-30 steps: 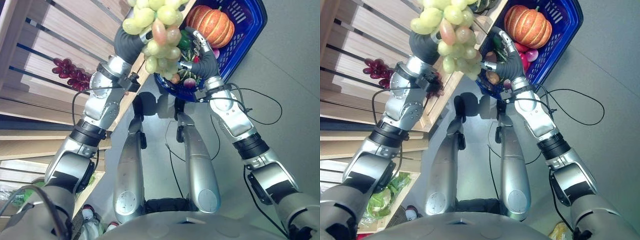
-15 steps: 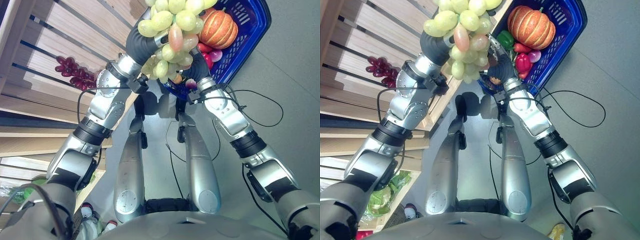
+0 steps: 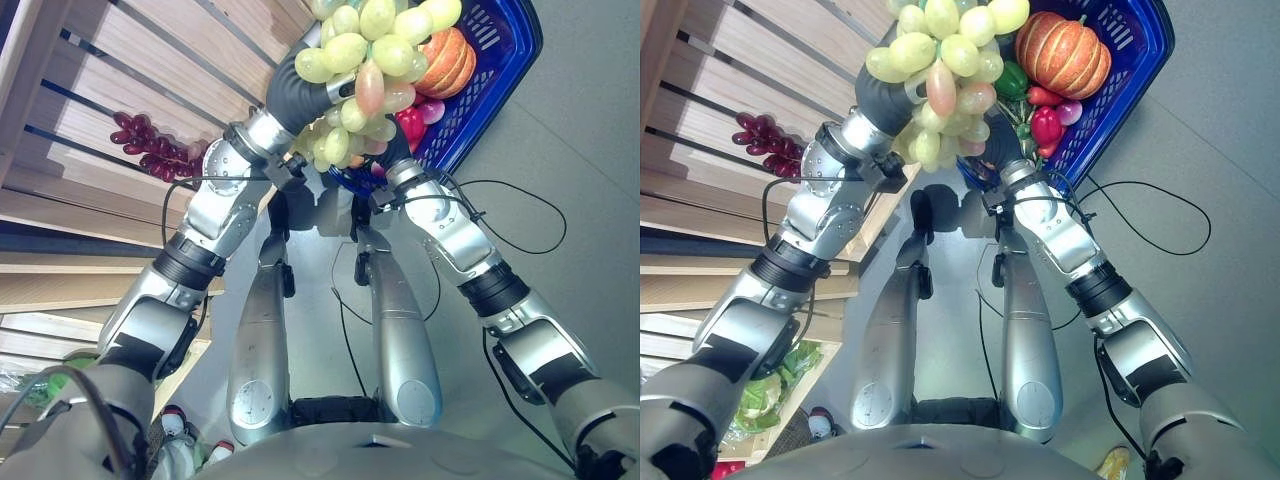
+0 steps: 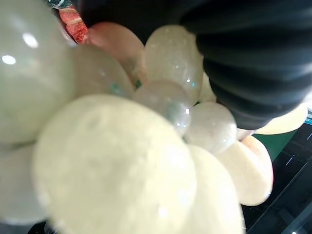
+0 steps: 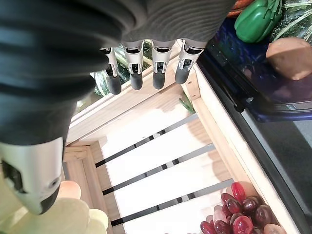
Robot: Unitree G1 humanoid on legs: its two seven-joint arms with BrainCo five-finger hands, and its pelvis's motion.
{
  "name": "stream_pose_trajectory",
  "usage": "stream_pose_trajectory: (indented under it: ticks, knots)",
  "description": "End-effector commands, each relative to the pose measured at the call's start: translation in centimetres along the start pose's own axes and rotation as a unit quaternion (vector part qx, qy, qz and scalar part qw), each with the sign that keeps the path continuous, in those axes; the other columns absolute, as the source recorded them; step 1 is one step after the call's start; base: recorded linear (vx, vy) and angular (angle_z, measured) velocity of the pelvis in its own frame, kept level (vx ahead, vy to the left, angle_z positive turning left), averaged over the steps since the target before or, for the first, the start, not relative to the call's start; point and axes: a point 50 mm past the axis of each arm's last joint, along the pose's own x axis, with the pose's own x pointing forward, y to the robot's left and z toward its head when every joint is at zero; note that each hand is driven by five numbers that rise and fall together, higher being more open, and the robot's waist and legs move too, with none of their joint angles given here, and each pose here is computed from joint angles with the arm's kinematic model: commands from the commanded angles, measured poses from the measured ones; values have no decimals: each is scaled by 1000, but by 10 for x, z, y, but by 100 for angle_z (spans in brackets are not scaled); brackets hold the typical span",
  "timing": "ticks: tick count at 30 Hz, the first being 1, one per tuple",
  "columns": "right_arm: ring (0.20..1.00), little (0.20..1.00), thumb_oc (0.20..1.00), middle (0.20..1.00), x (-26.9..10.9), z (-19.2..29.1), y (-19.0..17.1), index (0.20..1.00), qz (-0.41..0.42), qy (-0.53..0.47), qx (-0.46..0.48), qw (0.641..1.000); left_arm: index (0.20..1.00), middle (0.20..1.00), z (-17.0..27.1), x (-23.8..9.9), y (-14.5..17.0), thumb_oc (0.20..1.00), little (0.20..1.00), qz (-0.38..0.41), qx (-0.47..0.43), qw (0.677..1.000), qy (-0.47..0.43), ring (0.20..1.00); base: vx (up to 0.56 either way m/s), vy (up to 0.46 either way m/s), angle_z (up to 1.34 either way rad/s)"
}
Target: Pick up fruits and vegetables into the basket
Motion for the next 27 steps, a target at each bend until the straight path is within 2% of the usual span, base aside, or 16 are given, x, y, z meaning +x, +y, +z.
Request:
stream_pose_trajectory:
  ticks: [1, 8, 12, 18, 27]
  knots:
    - [1000, 1000, 1000, 1000, 1, 37, 11, 1000, 21, -85, 22, 996, 200, 200, 38, 23, -24, 200, 200, -73, 38, 991, -103, 200, 0, 0, 0]
    - [1000, 1000, 1000, 1000, -3, 31, -6, 1000, -18, -78, 9, 997, 200, 200, 47, 19, -13, 200, 200, -47, 122, 986, -99, 200, 0, 0, 0]
    - [1000, 1000, 1000, 1000, -10, 23, -20, 1000, -45, -71, 4, 996, 200, 200, 62, 11, 2, 200, 200, 14, 171, 976, -136, 200, 0, 0, 0]
    - [1000, 1000, 1000, 1000, -15, 19, -25, 1000, -59, -74, 5, 995, 200, 200, 74, 2, 13, 200, 200, 91, 203, 958, -182, 200, 0, 0, 0]
    - [1000, 1000, 1000, 1000, -11, 28, -17, 1000, -30, -85, 14, 996, 200, 200, 72, 2, 11, 200, 200, 99, 190, 957, -193, 200, 0, 0, 0]
